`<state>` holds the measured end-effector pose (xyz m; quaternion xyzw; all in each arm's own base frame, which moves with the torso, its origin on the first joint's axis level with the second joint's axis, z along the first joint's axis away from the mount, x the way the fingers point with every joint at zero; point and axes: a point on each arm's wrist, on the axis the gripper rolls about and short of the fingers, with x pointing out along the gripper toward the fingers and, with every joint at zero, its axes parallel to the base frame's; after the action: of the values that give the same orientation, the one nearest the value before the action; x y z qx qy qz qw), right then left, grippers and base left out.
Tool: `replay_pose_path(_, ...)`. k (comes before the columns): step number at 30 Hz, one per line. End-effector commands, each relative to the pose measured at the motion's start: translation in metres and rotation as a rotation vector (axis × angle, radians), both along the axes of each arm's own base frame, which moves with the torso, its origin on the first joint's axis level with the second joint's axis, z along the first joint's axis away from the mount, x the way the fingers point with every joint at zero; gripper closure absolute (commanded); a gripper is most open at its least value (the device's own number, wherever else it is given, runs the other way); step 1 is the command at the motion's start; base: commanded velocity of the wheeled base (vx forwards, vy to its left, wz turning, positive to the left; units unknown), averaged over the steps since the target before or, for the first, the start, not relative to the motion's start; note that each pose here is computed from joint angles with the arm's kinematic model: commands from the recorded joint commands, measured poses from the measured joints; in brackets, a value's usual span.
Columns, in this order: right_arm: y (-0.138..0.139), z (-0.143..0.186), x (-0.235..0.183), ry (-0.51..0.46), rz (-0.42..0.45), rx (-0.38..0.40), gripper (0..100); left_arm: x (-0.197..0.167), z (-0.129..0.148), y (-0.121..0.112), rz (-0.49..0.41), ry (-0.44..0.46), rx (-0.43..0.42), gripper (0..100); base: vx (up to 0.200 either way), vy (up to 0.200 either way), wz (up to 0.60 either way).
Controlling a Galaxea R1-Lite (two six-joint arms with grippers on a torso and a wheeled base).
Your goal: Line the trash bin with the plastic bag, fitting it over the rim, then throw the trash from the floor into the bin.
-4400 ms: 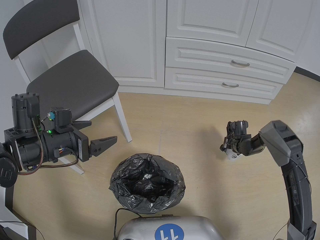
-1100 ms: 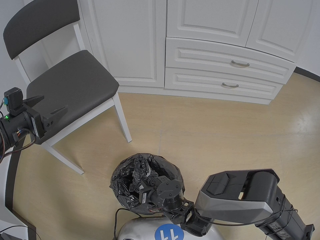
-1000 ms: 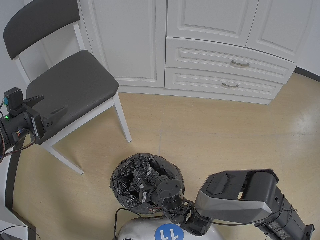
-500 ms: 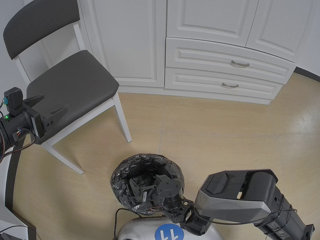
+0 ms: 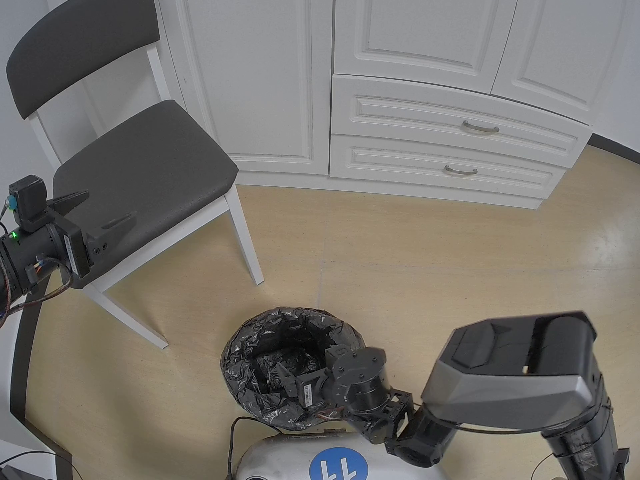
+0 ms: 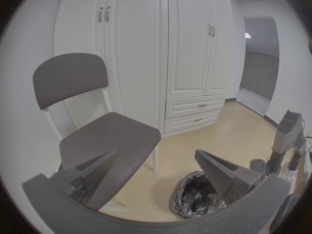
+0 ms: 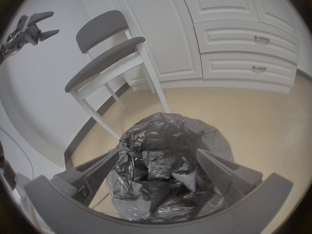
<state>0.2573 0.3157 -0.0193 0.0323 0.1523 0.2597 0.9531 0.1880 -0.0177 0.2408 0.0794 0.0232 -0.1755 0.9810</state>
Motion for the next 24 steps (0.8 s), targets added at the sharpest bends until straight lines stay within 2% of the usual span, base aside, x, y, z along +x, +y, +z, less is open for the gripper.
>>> replay_pose_path(1,-0.049,0.069,-0.004,-0.117,-0.033,-0.125,0,0.006,-0.002,0.001,0.007,0.016,-0.001,0,0.0,0.0,0.0)
replay_pose_path(4,-0.083,0.097,-0.001,-0.194,-0.088,-0.199,0,0.009,-0.004,0.011,0.054,0.027,-0.006,0,0.0,0.0,0.0)
replay_pose_path(5,-0.083,0.097,-0.001,-0.194,-0.088,-0.199,0,0.009,-0.004,0.011,0.054,0.027,-0.006,0,0.0,0.0,0.0)
replay_pose_path(6,-0.11,0.112,-0.005,-0.218,-0.144,-0.239,0,0.014,-0.007,0.015,0.049,0.044,-0.008,0,0.0,0.0,0.0)
replay_pose_path(7,-0.111,0.113,-0.005,-0.219,-0.147,-0.241,0,0.014,-0.007,0.015,0.048,0.044,-0.009,0,0.0,0.0,0.0)
replay_pose_path(8,-0.132,0.119,-0.006,-0.218,-0.192,-0.261,0,0.016,-0.003,0.016,0.028,0.03,-0.012,0,0.0,0.0,0.0)
replay_pose_path(9,-0.132,0.119,-0.006,-0.218,-0.192,-0.261,0,0.016,-0.003,0.016,0.028,0.03,-0.012,0,0.0,0.0,0.0)
replay_pose_path(13,-0.182,0.133,-0.004,-0.219,-0.336,-0.276,0,0.016,0.01,0.023,0.066,-0.008,-0.011,0,0.0,0.0,0.0)
replay_pose_path(14,-0.182,0.133,-0.004,-0.219,-0.336,-0.276,0,0.016,0.01,0.023,0.066,-0.008,-0.011,0,0.0,0.0,0.0)
replay_pose_path(16,-0.216,0.151,-0.012,-0.239,-0.439,-0.27,0,0.013,0.018,0.039,0.137,-0.038,-0.012,0,0.0,0.0,0.0)
replay_pose_path(17,-0.217,0.153,-0.012,-0.241,-0.444,-0.269,0,0.013,0.019,0.039,0.14,-0.042,-0.012,0,0.0,0.0,0.0)
replay_pose_path(18,-0.236,0.169,-0.018,-0.252,-0.501,-0.276,0,0.007,0.023,0.046,0.174,-0.058,-0.022,0,0.0,0.0,0.0)
replay_pose_path(19,-0.239,0.172,-0.02,-0.25,-0.512,-0.277,0,0.006,0.025,0.046,0.175,-0.064,-0.022,0,0.0,0.0,0.0)
replay_pose_path(20,-0.253,0.189,-0.027,-0.252,-0.555,-0.282,0,-0.001,0.029,0.048,0.177,-0.081,-0.036,0,0.0,0.0,0.0)
replay_pose_path(24,-0.28,0.243,-0.057,-0.229,-0.63,-0.271,0,-0.031,0.047,0.041,0.12,-0.151,-0.132,0,0.0,0.0,0.0)
